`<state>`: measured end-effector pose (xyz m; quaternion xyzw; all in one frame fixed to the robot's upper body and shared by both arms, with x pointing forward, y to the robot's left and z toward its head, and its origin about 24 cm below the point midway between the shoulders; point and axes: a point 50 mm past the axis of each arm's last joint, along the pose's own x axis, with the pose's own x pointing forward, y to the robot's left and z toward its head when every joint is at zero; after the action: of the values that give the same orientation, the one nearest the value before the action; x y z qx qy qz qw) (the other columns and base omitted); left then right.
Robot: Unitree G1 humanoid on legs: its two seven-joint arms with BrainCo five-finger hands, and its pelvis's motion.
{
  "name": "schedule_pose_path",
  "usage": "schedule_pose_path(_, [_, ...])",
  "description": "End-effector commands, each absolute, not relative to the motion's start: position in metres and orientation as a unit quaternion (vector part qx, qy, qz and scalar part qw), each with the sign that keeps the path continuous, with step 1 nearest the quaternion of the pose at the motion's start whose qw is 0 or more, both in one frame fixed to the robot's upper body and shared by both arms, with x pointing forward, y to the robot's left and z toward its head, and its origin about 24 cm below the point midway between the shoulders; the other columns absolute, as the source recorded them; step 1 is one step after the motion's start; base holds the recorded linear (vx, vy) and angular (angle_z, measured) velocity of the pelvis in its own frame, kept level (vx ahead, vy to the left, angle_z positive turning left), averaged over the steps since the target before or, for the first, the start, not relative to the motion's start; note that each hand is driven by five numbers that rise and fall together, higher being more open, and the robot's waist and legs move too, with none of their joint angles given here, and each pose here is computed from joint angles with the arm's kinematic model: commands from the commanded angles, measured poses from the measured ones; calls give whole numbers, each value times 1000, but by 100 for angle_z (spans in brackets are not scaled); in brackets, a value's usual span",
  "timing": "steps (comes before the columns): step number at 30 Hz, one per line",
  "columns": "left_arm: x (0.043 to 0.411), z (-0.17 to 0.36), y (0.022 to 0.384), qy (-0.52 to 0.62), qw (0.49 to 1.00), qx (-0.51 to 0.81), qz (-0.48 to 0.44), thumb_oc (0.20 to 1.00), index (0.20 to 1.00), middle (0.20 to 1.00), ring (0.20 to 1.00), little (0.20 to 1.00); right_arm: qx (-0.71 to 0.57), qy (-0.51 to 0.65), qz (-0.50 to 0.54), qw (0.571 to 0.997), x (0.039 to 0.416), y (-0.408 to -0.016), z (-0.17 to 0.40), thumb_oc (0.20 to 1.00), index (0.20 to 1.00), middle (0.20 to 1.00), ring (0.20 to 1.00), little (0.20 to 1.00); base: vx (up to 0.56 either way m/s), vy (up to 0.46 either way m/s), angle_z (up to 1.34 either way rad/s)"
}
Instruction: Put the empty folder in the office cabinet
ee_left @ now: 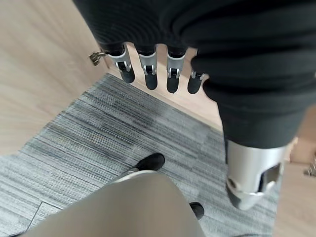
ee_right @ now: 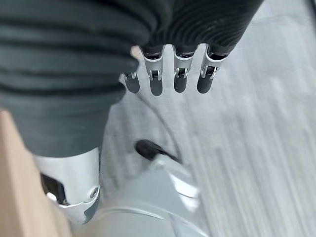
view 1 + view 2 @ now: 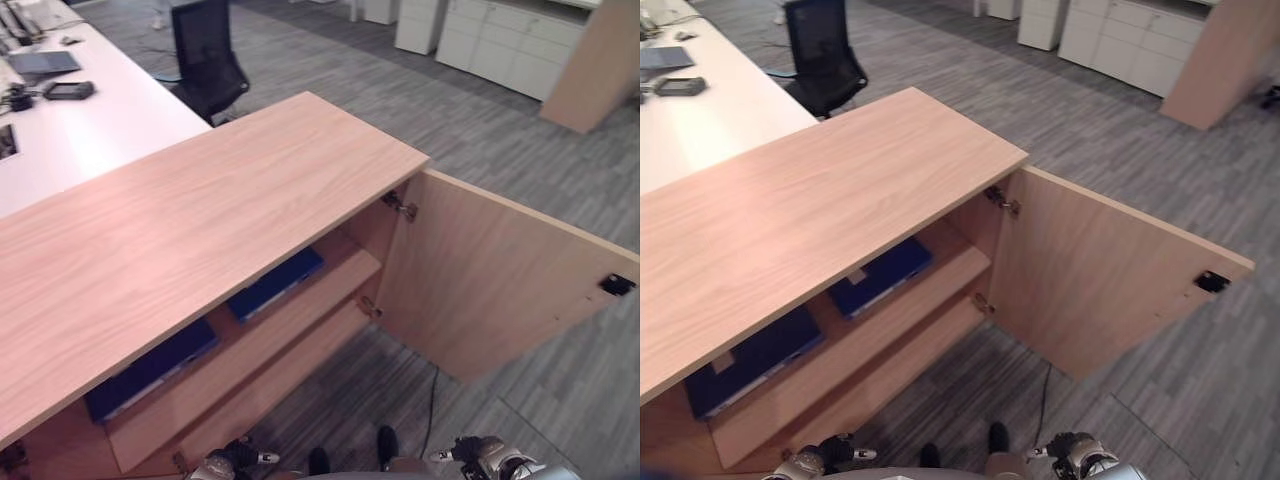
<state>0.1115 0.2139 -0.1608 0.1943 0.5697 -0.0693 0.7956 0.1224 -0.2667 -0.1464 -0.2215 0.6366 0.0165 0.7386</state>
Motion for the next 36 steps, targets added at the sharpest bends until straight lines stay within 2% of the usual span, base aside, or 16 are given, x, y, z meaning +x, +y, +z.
schedule_pose_path(1, [113, -159, 225, 577, 791, 196, -55, 1000, 1000, 1000, 1000, 1000, -216, 659, -41, 719, 116, -299, -135, 1000, 1000, 1000, 1000, 1000, 21, -77, -63])
schedule_pose_path(9, [112, -156, 242, 584, 783, 213, -38, 1000, 1000, 1000, 1000, 1000, -179, 679, -113, 702, 92, -329, -126, 1000, 1000, 1000, 1000, 1000, 49, -201, -2])
schedule_pose_path(18, [93, -161, 240, 607, 777, 167, -9, 1000, 1000, 1000, 1000, 1000, -166, 678, -141, 702, 83, -333, -126, 1000, 1000, 1000, 1000, 1000, 129, -318, -13])
schedule_pose_path(23, [104, -160, 232, 592, 791, 154, -9, 1000, 1000, 1000, 1000, 1000, -173, 667, -157, 708, 90, -343, -119, 1000, 1000, 1000, 1000, 1000, 66, -310, -7])
schedule_pose_path(25, [119, -158, 221, 573, 803, 160, -32, 1000, 1000, 1000, 1000, 1000, -172, 658, -172, 713, 95, -353, -112, 1000, 1000, 1000, 1000, 1000, 18, -316, 8])
schedule_pose_path(30, [125, -158, 213, 562, 808, 170, -51, 1000, 1000, 1000, 1000, 1000, -204, 593, -218, 748, 138, -389, -73, 1000, 1000, 1000, 1000, 1000, -13, -104, 4])
schedule_pose_path(31, [122, -159, 213, 564, 807, 168, -47, 1000, 1000, 1000, 1000, 1000, -219, 554, -229, 770, 162, -393, -59, 1000, 1000, 1000, 1000, 1000, -18, 12, -17])
schedule_pose_path(36, [105, -161, 225, 584, 795, 164, -17, 1000, 1000, 1000, 1000, 1000, -266, 454, -207, 824, 224, -388, -25, 1000, 1000, 1000, 1000, 1000, 23, 37, -38])
